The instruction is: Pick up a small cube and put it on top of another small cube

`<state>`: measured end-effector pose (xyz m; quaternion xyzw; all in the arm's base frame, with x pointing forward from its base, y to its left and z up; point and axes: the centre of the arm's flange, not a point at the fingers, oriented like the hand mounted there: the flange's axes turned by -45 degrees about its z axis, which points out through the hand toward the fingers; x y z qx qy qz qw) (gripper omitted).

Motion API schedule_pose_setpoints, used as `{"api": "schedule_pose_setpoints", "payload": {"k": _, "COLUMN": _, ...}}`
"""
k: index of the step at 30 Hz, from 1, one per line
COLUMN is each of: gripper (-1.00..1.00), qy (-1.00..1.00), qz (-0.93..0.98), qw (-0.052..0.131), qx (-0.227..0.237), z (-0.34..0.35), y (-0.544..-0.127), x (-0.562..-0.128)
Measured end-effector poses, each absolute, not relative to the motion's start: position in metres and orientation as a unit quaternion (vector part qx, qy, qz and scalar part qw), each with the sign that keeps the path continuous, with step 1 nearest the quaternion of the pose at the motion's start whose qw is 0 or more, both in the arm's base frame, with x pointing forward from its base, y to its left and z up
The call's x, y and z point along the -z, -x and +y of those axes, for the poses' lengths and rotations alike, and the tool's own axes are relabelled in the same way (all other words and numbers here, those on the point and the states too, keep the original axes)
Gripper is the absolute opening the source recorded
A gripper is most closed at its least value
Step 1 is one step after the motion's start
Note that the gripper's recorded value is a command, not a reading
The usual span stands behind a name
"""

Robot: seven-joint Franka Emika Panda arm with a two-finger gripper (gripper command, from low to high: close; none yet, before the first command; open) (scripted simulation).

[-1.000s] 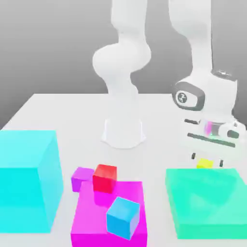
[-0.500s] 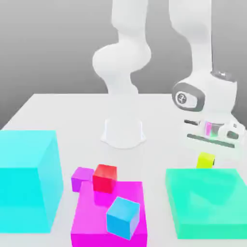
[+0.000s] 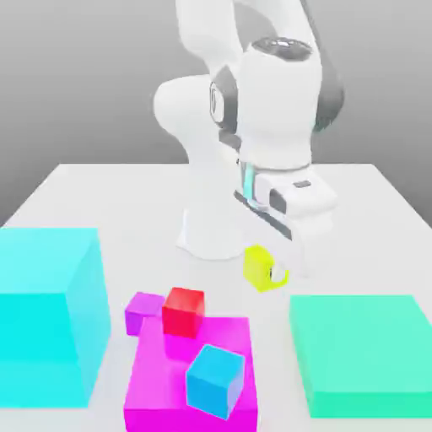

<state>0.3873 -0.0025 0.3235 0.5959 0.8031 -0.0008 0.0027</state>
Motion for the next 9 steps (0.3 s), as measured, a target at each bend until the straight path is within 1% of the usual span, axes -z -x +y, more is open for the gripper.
{"api": "schedule_pose_setpoints", "payload": {"k": 2, "gripper": -1.0, "qy": -0.624, "qz": 0.781, "qw": -0.001, "qx": 0.0, "z": -0.035, "y": -0.388, "x": -0.322}}
{"api": "schedule_pose_setpoints", "payload": {"k": 6, "gripper": -1.0, "qy": -0.634, "qz": 0.774, "qw": -0.002, "qx": 0.0, "z": -0.045, "y": -0.387, "x": -0.281}}
{"api": "schedule_pose_setpoints", "payload": {"k": 7, "gripper": 1.0, "qy": -0.634, "qz": 0.773, "qw": -0.001, "qx": 0.0, "z": -0.046, "y": -0.386, "x": -0.274}}
{"api": "schedule_pose_setpoints", "payload": {"k": 9, "gripper": 1.0, "qy": -0.634, "qz": 0.773, "qw": -0.001, "qx": 0.0, "z": -0.046, "y": -0.386, "x": -0.274}}
